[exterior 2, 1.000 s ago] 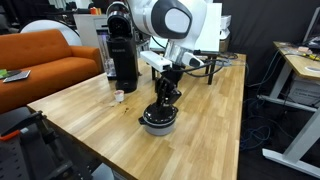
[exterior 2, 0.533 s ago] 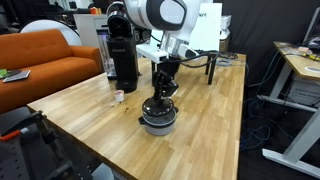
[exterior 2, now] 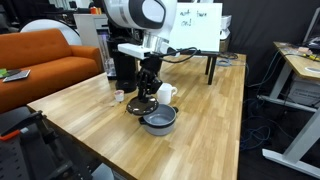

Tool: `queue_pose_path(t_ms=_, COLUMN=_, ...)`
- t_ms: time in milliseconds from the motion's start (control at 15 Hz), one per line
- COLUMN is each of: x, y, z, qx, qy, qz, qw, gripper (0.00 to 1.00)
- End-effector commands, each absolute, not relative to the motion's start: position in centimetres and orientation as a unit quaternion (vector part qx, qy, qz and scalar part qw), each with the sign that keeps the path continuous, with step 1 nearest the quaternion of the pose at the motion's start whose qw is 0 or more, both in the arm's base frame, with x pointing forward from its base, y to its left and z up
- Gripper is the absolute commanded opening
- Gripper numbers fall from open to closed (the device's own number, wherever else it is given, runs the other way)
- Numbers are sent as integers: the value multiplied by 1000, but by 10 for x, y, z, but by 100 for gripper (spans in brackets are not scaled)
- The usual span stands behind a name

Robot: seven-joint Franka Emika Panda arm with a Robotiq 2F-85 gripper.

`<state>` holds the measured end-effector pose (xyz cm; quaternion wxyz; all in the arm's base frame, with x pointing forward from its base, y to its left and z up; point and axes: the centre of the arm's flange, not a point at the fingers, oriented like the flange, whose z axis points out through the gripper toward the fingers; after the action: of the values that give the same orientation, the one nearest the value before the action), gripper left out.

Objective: Take the lid off the pot and put it on the table

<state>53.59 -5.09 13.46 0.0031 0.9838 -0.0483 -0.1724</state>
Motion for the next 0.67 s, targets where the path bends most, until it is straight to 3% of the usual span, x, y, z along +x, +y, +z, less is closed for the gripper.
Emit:
queue_pose_path(t_ms=0, x=523, y=-23, z=149, qx=984, qy=2, qz=-175, qw=16, gripper=8)
queue_pose_path(t_ms=600, x=524, y=7, z=144, qx=981, qy=64, qz=-182, qw=-1, gripper=8)
